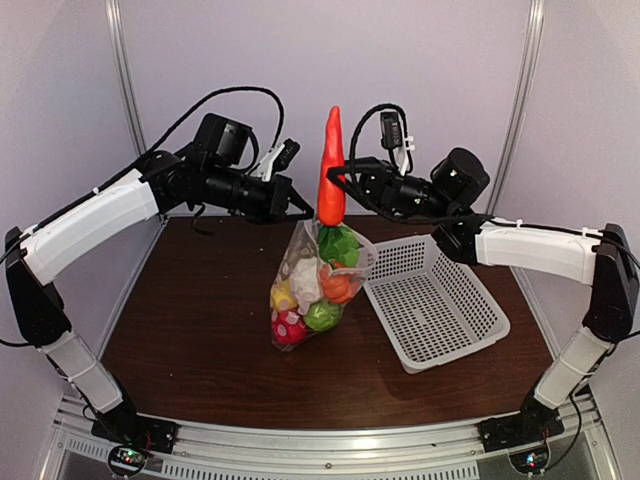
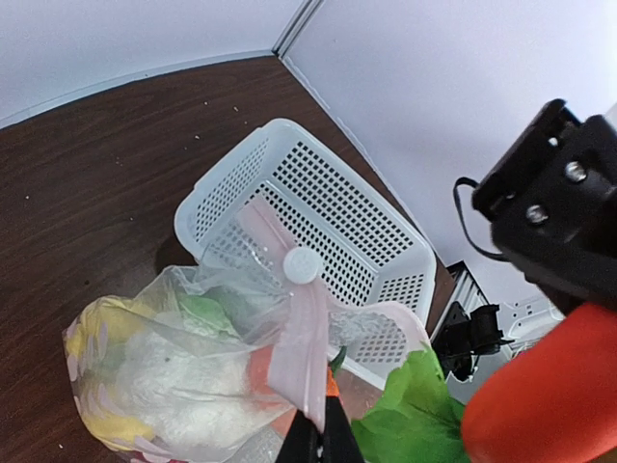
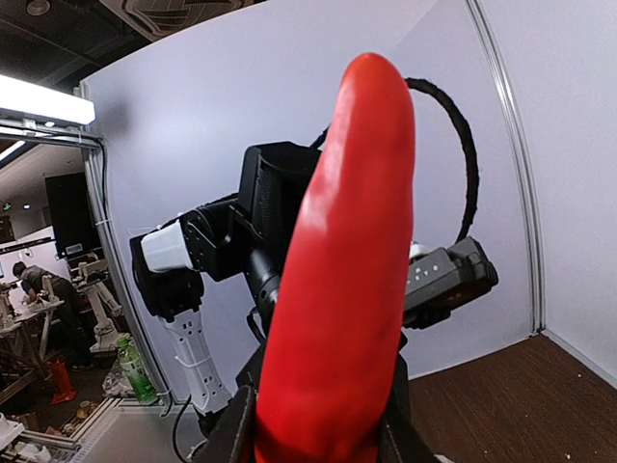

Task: Place the food in the zip-top bag and seal the zipper
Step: Place the fake vegetable in the zipper food storage bag.

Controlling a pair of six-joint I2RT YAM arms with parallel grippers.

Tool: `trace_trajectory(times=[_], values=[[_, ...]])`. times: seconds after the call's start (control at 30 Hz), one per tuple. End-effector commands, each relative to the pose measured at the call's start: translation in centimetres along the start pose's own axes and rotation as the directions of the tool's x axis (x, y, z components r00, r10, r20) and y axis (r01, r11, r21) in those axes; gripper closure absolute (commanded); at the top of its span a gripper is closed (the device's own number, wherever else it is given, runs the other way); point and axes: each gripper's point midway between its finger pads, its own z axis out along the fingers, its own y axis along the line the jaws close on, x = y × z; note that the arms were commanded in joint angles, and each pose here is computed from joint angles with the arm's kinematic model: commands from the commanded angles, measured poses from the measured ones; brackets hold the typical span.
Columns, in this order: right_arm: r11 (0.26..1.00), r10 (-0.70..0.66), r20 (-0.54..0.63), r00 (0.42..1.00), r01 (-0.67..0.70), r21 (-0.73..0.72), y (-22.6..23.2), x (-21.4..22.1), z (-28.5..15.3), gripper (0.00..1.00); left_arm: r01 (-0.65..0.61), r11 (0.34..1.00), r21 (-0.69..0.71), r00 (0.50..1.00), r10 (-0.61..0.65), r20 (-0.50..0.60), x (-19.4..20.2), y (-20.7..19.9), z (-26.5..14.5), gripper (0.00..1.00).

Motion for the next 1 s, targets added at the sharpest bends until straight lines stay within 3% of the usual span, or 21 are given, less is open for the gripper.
trace_trajectory(times=[0.0, 0.43, 0.47, 0.57, 0.7, 0.97], values=[[0.999, -0.036, -0.012, 0.999, 0.036, 0.032, -1.9, 2.8, -0.3, 1.00, -0.061, 0.995, 0.082, 0.991, 0.050, 0.120, -3.2, -3.3, -2.9, 1.00], [0.996, -0.018, -0.072, 0.997, 0.024, 0.082, -2.8, 8.6, -1.1, 0.91, -0.071, 0.996, 0.047, 0.985, 0.062, 0.162, -3.7, -2.7, -4.1, 1.00], [0.995, -0.022, -0.080, 0.997, 0.029, 0.093, -2.8, 8.8, -1.3, 0.85, -0.068, 0.997, 0.044, 0.985, 0.060, 0.161, -3.7, -2.5, -4.1, 1.00], [0.992, -0.048, -0.135, 0.990, 0.063, 0.110, -2.2, 9.0, -1.9, 0.54, -0.066, 0.997, 0.042, 0.986, 0.059, 0.157, -3.5, -2.2, -3.9, 1.00], [0.984, -0.061, -0.262, 0.963, 0.102, 0.146, -2.5, 8.2, -3.1, 0.29, -0.064, 0.997, 0.039, 0.988, 0.058, 0.145, -3.0, -1.6, -3.6, 1.00], [0.929, -0.114, -0.532, 0.839, 0.281, 0.243, -3.6, 6.5, -5.6, 0.21, -0.067, 0.996, 0.051, 0.991, 0.060, 0.121, -2.2, -1.1, -3.0, 1.00]])
